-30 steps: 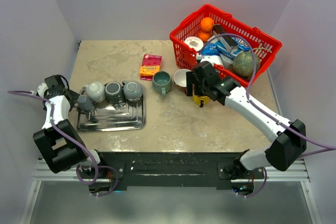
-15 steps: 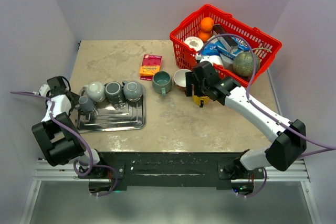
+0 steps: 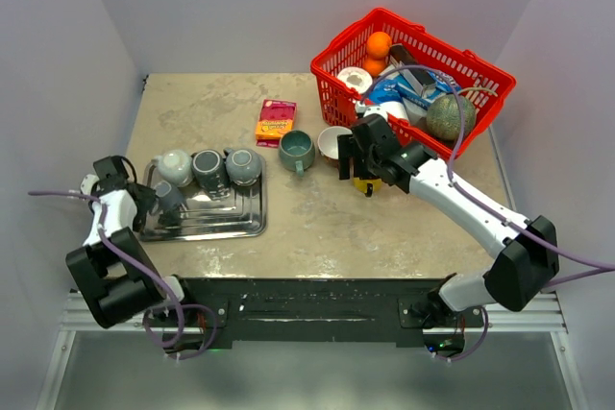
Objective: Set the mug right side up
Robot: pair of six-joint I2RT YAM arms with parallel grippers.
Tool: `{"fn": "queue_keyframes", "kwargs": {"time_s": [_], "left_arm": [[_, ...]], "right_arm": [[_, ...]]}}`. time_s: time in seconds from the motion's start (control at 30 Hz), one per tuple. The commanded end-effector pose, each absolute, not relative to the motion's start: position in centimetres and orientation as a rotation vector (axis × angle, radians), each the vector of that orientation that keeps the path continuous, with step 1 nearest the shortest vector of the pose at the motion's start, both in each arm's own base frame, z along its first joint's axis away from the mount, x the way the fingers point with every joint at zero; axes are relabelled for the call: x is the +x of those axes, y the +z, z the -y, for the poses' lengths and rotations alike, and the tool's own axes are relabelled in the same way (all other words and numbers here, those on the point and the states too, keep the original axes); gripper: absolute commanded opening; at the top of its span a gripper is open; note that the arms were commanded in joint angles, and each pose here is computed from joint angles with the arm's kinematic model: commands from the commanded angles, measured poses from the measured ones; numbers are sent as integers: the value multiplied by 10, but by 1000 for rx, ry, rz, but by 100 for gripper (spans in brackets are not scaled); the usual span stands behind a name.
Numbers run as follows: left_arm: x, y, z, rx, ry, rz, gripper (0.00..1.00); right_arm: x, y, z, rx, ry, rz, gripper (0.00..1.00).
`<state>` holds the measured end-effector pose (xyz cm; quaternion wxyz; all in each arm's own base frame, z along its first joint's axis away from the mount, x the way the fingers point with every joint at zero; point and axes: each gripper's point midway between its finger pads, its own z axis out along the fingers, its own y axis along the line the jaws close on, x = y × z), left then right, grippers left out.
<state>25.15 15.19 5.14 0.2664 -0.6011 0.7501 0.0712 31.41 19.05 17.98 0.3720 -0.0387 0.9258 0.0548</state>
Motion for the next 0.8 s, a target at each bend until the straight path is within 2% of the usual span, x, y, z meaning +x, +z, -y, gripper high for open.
{"fn": "queue_keyframes", "kwargs": {"time_s": [0.0,0.33,0.47,0.77], "left_arm": [[234,49,-127,-1672,83,-2021,67],[217,47,-79,-1590,-153,-2086,64],[211,55,-74,-1557,-153,-2097,62],[220,93,-57,-1302,-238,-2113,66]], "right_arm": [[316,178,-195,-82,178,-2363,84],[313,166,-196,-81,195,-2382,84],[312,162,-198,-81,208,-2391,84],[311,155,-202,-91,225,-2404,84]]}}
